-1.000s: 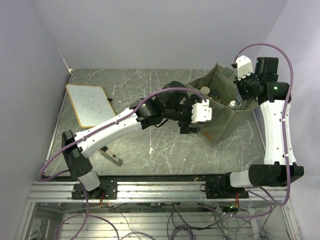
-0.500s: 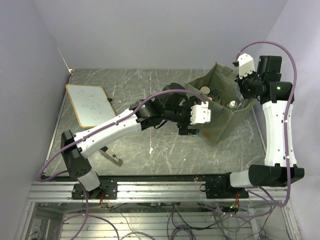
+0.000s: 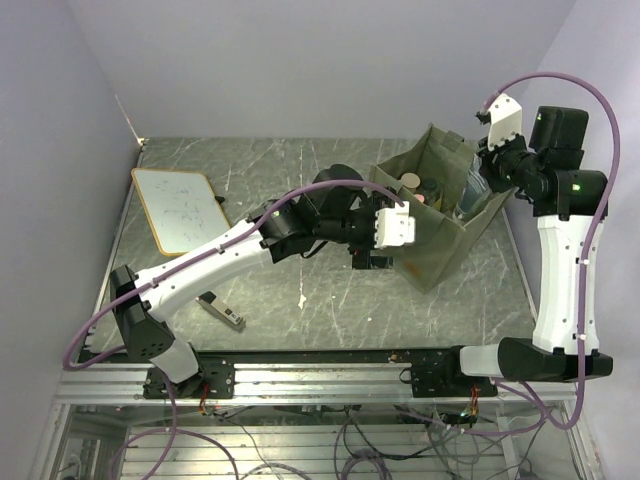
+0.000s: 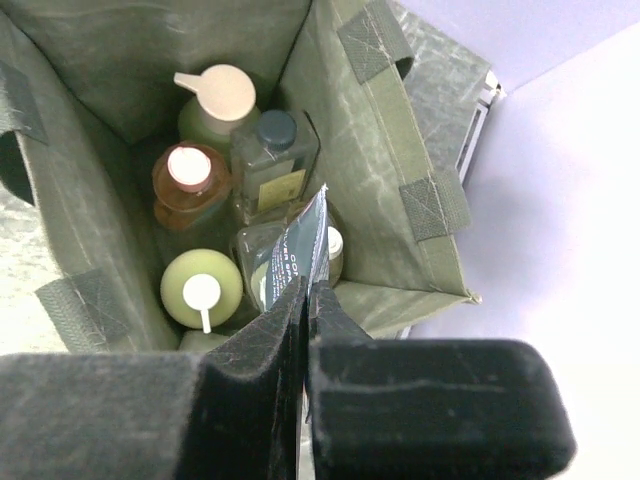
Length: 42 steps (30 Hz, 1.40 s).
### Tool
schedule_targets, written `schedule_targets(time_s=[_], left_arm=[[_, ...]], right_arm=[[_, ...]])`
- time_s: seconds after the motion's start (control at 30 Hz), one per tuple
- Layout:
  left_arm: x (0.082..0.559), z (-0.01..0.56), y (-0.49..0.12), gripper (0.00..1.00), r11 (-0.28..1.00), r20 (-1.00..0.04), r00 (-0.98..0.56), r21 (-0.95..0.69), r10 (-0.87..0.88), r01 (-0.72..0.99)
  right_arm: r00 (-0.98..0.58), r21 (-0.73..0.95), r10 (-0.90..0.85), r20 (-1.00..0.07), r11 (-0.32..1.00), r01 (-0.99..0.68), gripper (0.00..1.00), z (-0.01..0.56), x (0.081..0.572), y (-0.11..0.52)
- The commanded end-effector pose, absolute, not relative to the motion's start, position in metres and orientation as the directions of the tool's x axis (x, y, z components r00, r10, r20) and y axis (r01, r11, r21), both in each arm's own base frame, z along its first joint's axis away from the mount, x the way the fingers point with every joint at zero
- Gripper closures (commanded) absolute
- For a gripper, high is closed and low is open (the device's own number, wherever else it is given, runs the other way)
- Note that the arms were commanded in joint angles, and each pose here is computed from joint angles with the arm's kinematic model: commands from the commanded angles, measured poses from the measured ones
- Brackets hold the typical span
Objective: Place the personal care products into the canvas bag
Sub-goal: Place the care product in the canvas bag.
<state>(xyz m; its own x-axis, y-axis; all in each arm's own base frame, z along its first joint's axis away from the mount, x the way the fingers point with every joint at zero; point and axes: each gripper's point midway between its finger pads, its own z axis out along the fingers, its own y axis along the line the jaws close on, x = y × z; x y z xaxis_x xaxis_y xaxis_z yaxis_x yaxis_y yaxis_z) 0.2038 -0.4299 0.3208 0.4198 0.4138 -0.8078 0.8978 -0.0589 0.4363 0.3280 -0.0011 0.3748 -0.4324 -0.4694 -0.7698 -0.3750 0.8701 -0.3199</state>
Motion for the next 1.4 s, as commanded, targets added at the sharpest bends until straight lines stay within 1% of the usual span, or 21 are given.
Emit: schedule_targets(time_s=[0.0, 0.43, 0.57, 0.87, 1.03, 1.37], left_arm=[[0.207, 0.330, -0.422, 0.00, -0.024, -0.809, 0.423, 0.454, 0.409, 0.891], [0.211, 0.326, -0.413, 0.00, -0.012, -0.805, 0.421, 0.458, 0.419, 0.889], [0.212, 0.325, -0.413, 0.00, -0.010, -0.807, 0.415, 0.454, 0.420, 0.891], [0.214, 0.321, -0.407, 0.00, -0.003, -0.806, 0.413, 0.454, 0.424, 0.891], [0.215, 0.321, -0.408, 0.00, -0.005, -0.808, 0.413, 0.453, 0.421, 0.891], [0.221, 0.320, -0.412, 0.00, 0.000, -0.799, 0.417, 0.463, 0.433, 0.886]], right_arm=[[-0.296, -0.348, -0.459, -0.838, 0.867, -0.358, 1.00, 0.419, 0.322, 0.009], [-0.186, -0.298, -0.424, -0.886, 0.830, -0.471, 1.00, 0.443, 0.319, 0.039], [-0.174, -0.265, -0.407, -0.897, 0.809, -0.525, 1.00, 0.441, 0.319, 0.051], [-0.205, -0.190, -0.388, -0.899, 0.766, -0.614, 1.00, 0.421, 0.315, 0.067], [-0.283, -0.126, -0.390, -0.876, 0.752, -0.647, 1.00, 0.391, 0.316, 0.069], [-0.350, -0.037, -0.379, -0.856, 0.722, -0.691, 1.00, 0.351, 0.321, 0.078]])
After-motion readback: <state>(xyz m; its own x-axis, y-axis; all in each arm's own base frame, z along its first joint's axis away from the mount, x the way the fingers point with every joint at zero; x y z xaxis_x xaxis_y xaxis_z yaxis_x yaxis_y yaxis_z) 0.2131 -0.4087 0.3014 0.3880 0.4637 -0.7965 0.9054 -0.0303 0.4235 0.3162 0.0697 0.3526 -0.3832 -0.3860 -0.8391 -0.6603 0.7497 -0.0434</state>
